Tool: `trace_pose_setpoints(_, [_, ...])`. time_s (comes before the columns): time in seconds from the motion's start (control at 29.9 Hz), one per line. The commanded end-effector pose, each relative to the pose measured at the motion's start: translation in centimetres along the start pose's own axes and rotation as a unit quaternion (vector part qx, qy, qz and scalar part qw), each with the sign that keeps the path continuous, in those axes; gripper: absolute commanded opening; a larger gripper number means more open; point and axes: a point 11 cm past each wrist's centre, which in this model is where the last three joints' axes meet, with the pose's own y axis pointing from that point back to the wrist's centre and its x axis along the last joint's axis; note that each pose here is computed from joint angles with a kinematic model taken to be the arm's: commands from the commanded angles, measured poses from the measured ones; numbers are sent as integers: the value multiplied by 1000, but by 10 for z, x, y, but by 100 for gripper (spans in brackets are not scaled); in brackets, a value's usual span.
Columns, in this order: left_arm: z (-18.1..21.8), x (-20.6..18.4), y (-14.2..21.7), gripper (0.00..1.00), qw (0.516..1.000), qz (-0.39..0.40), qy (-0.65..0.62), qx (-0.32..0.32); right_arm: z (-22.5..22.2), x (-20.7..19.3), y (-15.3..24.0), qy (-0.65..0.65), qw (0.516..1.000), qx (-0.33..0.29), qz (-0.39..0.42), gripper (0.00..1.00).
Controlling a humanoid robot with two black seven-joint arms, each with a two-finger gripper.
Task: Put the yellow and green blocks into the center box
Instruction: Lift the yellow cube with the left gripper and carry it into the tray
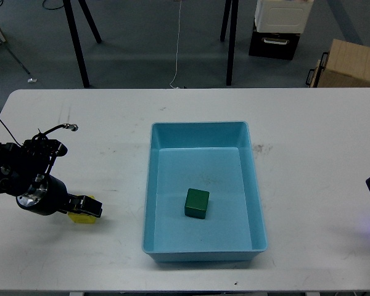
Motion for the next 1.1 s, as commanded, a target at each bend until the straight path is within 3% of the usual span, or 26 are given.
trace_pose_setpoints(0.0, [-3,2,0,22,999,9,-29,17,0,0,0,1,1000,0,1,100])
trace_pose_setpoints(0.03, [-4,3,0,11,999,13,-35,22,0,0,0,1,1000,-1,1,100])
trace_pose_setpoints(0.13, [-4,7,1,0,999,30,-36,25,0,1,2,2,1000,-1,3,100])
trace_pose_setpoints(0.27, [3,20,14,0,998,52,-34,12,1,3,2,9,1000,-4,6,100])
trace_pose_setpoints(0.4, [35,49,52,0,995,82,-60,-17,0,2,2,9,1000,-4,6,100])
trace_pose_setpoints(0.53, [95,90,106,0,986,133,-85,-60,-1,2,3,11,1000,-2,6,100])
trace_pose_setpoints(0.64, [163,103,121,0,977,136,-136,-89,-2,3,4,12,1000,-1,8,100])
trace_pose_setpoints(0.74, [216,97,104,0,969,111,-200,-91,-2,3,4,11,1000,-1,9,100])
trace_pose_setpoints(0.94, [263,62,49,0,958,41,-271,-82,-2,3,5,12,1000,0,10,100])
trace_pose_setpoints(1.0, [269,52,38,4,956,24,-279,-87,-2,3,5,12,1000,0,10,100])
trace_pose_setpoints(1.07, [267,49,25,14,957,15,-278,-81,-2,4,5,11,1000,0,11,100])
